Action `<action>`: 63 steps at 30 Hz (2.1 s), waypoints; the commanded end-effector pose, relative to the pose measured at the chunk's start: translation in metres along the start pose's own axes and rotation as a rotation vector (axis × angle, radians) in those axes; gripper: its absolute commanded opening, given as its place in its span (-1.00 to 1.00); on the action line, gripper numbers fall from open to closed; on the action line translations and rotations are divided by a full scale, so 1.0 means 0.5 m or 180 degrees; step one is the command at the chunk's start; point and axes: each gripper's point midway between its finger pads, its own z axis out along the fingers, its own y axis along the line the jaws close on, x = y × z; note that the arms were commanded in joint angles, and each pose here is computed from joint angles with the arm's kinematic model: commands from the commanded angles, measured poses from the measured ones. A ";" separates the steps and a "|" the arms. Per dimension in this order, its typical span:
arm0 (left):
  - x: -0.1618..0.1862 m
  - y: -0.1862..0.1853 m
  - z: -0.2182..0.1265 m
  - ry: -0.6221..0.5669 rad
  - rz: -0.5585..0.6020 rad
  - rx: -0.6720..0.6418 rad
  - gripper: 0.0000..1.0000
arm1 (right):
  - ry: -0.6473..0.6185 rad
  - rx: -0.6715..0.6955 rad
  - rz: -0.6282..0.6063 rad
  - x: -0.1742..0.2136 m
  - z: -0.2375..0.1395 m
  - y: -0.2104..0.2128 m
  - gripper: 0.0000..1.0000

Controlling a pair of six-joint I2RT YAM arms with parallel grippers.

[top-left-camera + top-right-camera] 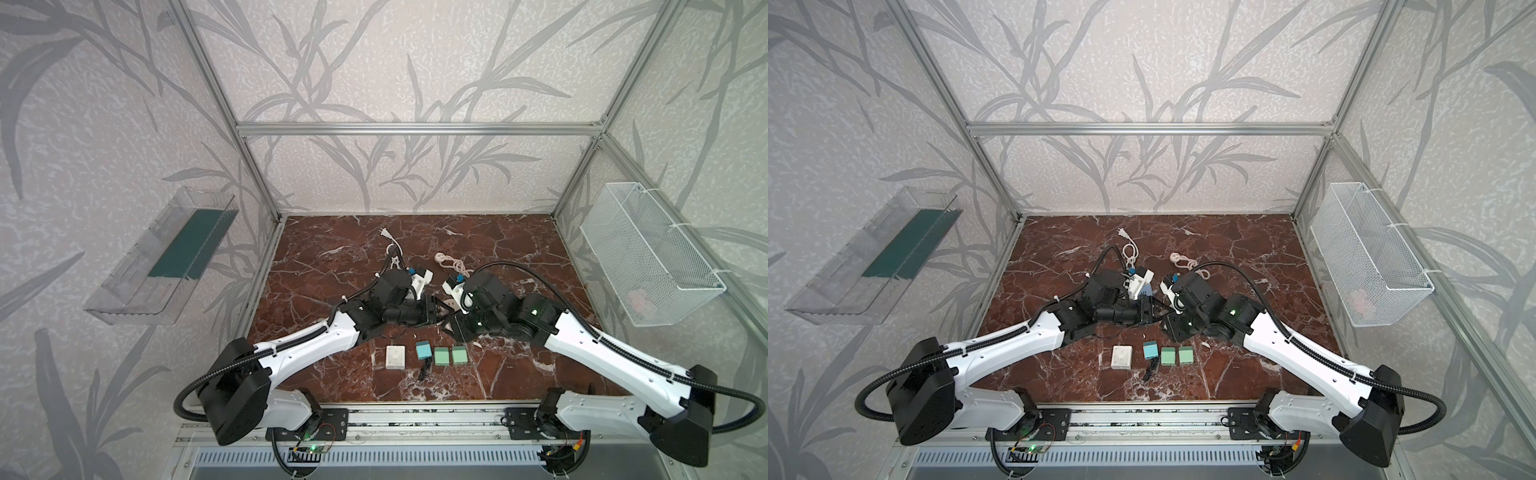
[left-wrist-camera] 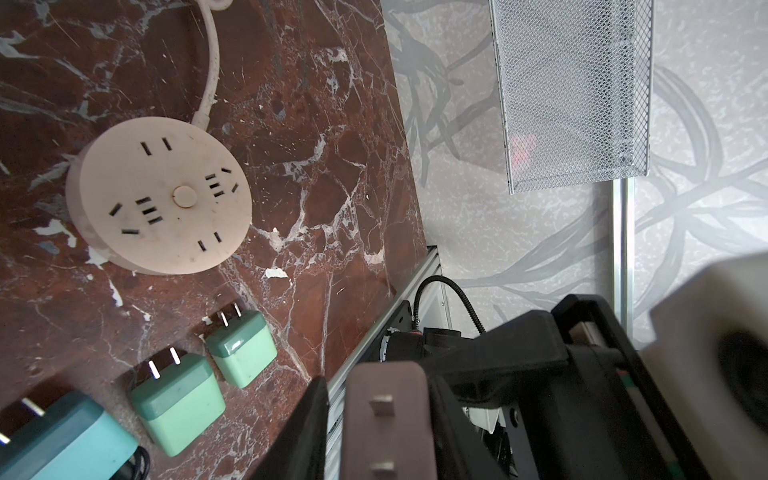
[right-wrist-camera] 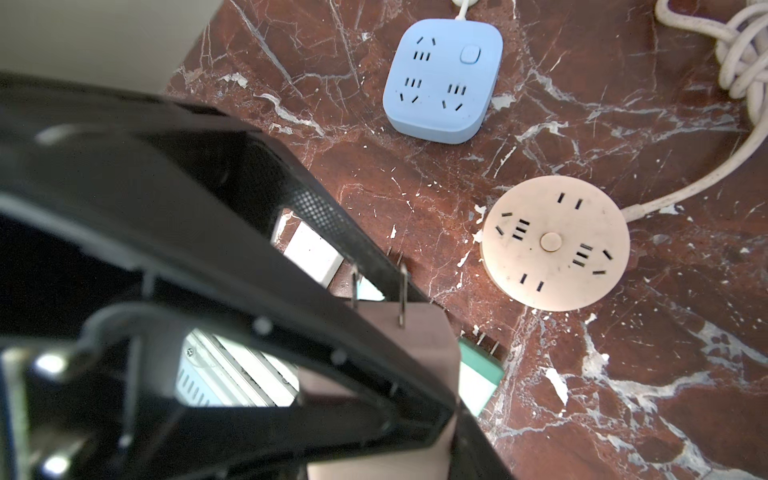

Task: Insert the plug

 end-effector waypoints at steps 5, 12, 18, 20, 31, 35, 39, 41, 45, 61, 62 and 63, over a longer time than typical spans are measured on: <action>0.020 0.018 0.011 0.0137 -0.0095 -0.0032 -1.00 | -0.0270 -0.0050 -0.0041 -0.035 -0.021 0.013 -0.93; 0.007 0.017 0.007 0.0072 -0.0109 -0.0036 -1.00 | -0.0365 -0.0025 -0.0069 -0.051 -0.018 0.013 -0.06; -0.033 0.020 -0.019 -0.0148 -0.0212 0.0020 -1.00 | -0.0523 -0.0054 -0.0115 -0.063 -0.037 0.016 0.52; -0.052 0.031 -0.032 -0.0262 -0.0266 -0.0003 -1.00 | -0.0580 -0.0046 -0.0144 -0.065 -0.047 0.015 0.54; -0.207 0.075 -0.124 -0.1213 -0.1541 0.0668 -1.00 | -0.1282 -0.0184 -0.0164 -0.122 -0.081 0.022 0.51; -0.207 0.068 -0.126 -0.1162 -0.1841 0.0694 -1.00 | -0.1563 -0.0319 -0.0184 -0.151 -0.078 0.028 0.43; -0.204 0.058 -0.146 -0.1212 -0.2044 0.0775 -1.00 | -0.1955 -0.0342 -0.0468 -0.177 -0.095 0.030 0.42; -0.203 0.048 -0.154 -0.1217 -0.2060 0.0799 -1.00 | -0.2222 -0.0263 -0.0650 -0.189 -0.111 0.023 0.42; -0.203 0.029 -0.171 -0.1251 -0.2145 0.0947 -1.00 | -0.2633 -0.0229 -0.0733 -0.203 -0.137 0.008 0.44; -0.212 -0.016 -0.189 -0.1288 -0.2153 0.1180 -1.00 | -0.3209 -0.0530 -0.0593 -0.245 -0.110 0.014 0.43; -0.212 -0.019 -0.188 -0.1277 -0.2140 0.1194 -1.00 | -0.3212 -0.0537 -0.0595 -0.247 -0.107 0.015 0.43; -0.211 -0.021 -0.184 -0.1263 -0.2135 0.1203 -1.00 | -0.3214 -0.0553 -0.0599 -0.250 -0.104 0.017 0.43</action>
